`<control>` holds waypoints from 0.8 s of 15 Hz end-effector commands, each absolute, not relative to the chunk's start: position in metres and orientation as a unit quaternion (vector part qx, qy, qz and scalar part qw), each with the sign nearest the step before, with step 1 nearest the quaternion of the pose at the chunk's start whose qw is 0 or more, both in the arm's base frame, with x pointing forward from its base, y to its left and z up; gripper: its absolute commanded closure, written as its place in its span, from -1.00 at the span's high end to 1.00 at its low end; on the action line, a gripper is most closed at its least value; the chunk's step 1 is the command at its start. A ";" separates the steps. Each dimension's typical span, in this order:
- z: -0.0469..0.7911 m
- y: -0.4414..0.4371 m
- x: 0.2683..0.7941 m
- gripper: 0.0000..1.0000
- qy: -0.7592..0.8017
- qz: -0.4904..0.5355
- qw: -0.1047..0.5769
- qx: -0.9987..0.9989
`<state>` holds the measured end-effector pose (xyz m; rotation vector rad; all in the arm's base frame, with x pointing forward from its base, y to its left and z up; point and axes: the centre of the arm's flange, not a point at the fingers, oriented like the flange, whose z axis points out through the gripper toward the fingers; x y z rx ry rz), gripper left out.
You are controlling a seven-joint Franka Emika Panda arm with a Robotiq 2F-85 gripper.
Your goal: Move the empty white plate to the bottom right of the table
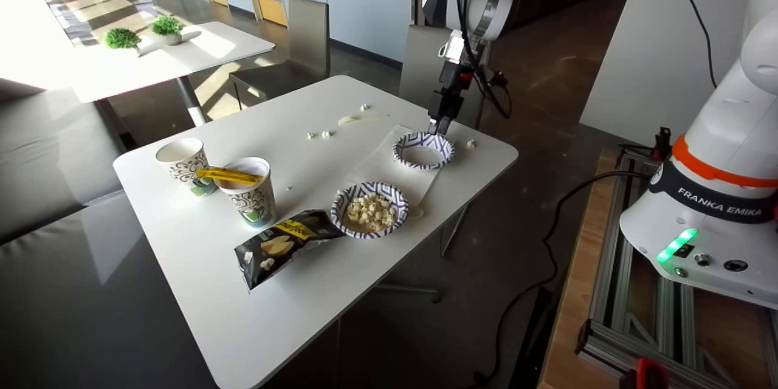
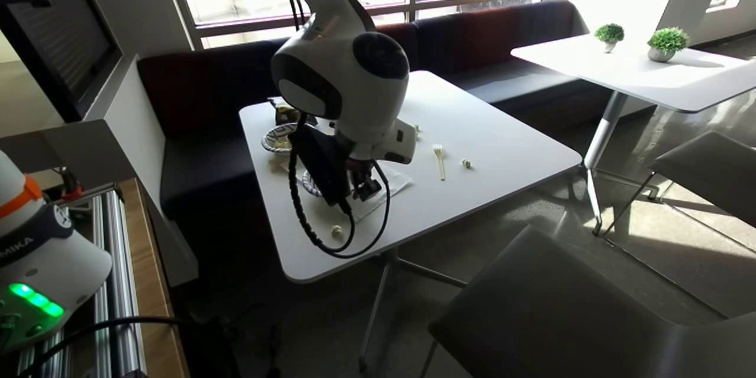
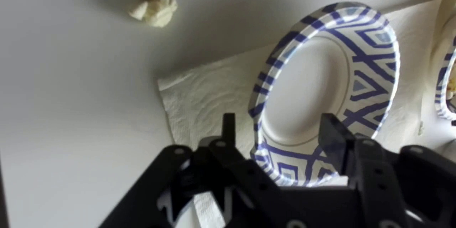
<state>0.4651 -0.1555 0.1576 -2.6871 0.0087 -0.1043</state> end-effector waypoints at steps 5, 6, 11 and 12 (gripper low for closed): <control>0.248 -0.155 0.402 1.00 0.202 -0.076 0.163 -0.963; 0.255 -0.149 0.394 1.00 0.221 -0.093 0.146 -0.960; 0.283 -0.107 0.360 1.00 0.240 -0.145 0.082 -0.957; 0.287 -0.101 0.356 1.00 0.239 -0.153 0.083 -0.955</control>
